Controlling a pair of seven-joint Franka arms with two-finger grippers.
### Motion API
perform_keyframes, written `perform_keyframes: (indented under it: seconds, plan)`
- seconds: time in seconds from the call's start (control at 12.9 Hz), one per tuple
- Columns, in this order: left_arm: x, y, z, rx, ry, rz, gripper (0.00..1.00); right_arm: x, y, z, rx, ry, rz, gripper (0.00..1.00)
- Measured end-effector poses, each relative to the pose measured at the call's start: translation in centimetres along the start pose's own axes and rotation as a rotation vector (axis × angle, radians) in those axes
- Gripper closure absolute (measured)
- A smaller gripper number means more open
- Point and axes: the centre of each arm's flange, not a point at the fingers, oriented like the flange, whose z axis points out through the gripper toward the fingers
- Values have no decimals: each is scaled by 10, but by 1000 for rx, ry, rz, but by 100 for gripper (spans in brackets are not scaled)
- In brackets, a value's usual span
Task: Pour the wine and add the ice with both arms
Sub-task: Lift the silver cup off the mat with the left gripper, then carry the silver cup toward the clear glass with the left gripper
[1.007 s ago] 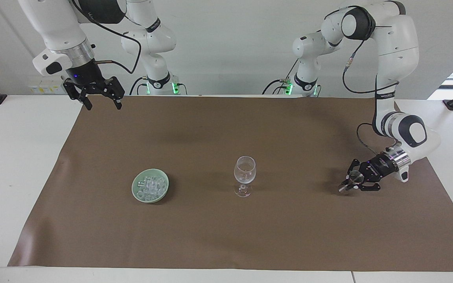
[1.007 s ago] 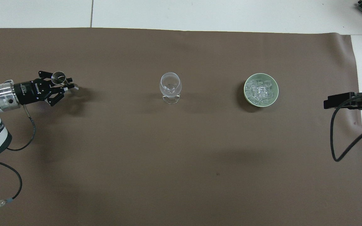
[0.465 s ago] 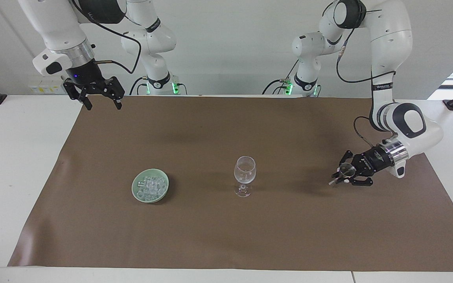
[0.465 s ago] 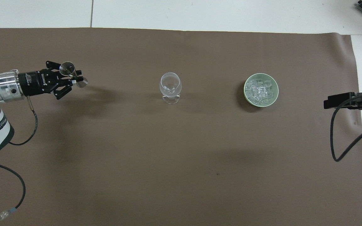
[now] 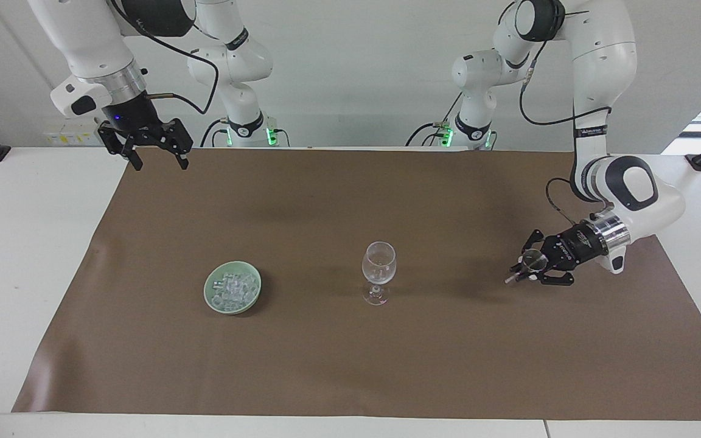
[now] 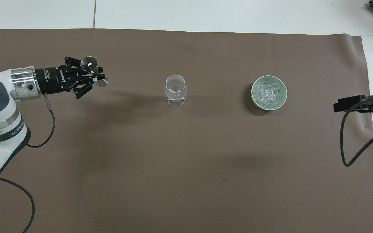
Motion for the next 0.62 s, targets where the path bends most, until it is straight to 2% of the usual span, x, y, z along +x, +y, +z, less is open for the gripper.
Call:
perform_keyframes:
  seconds: [0.62]
  plan:
    - [-36, -39, 49, 16, 25, 61, 78, 0, 0, 0, 0, 0, 0, 0]
